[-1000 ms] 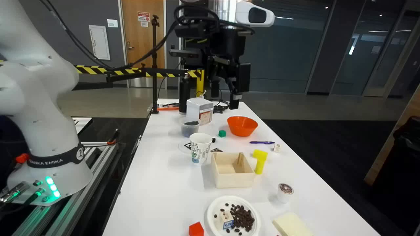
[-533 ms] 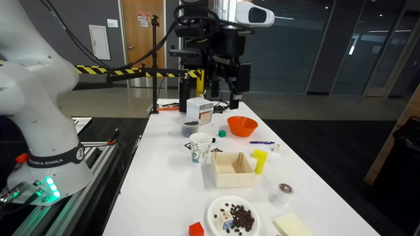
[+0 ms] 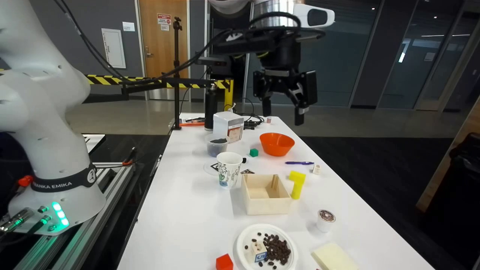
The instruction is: Open the small white box on the table
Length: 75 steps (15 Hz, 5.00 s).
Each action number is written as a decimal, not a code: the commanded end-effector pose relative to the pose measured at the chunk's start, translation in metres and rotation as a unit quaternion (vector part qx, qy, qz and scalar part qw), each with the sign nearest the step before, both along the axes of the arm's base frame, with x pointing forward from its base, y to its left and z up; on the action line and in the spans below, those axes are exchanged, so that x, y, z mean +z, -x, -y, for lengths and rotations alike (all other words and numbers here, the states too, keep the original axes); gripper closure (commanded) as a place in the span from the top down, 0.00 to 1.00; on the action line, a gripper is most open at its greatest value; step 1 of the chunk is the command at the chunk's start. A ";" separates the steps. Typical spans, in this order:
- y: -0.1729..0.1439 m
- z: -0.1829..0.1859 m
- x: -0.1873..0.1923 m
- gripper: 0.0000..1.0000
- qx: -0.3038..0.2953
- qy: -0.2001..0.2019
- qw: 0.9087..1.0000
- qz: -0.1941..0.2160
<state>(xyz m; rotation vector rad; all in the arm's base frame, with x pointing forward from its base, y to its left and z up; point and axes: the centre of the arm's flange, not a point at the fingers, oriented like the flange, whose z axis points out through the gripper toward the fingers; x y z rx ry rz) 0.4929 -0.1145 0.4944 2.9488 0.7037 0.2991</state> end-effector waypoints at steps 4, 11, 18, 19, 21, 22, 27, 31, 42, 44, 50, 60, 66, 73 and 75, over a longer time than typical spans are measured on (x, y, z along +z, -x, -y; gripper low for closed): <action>-0.078 -0.019 0.010 1.00 0.158 -0.020 0.987 0.024; -0.100 -0.089 0.036 1.00 0.325 -0.088 0.941 0.011; -0.153 -0.140 0.002 1.00 0.349 -0.063 0.935 -0.029; -0.163 -0.142 -0.005 1.00 0.352 -0.064 0.934 -0.020; -0.181 -0.146 -0.018 1.00 0.376 -0.055 0.925 0.000; -0.190 -0.148 -0.025 1.00 0.394 -0.061 0.917 0.020; -0.190 -0.159 -0.038 1.00 0.409 -0.066 0.909 0.052; -0.194 -0.157 -0.034 1.00 0.412 -0.064 0.907 0.059; -0.201 -0.195 -0.062 1.00 0.342 -0.157 0.924 0.063; -0.204 -0.219 -0.071 1.00 0.339 -0.177 0.921 0.068; -0.198 -0.243 -0.087 1.00 0.307 -0.199 0.930 0.029; -0.184 -0.336 -0.146 1.00 0.300 -0.260 0.917 -0.037; -0.185 -0.373 -0.166 1.00 0.268 -0.236 0.934 -0.016; -0.168 -0.373 -0.173 1.00 0.295 -0.290 0.908 -0.065; -0.157 -0.384 -0.175 1.00 0.303 -0.293 0.902 -0.093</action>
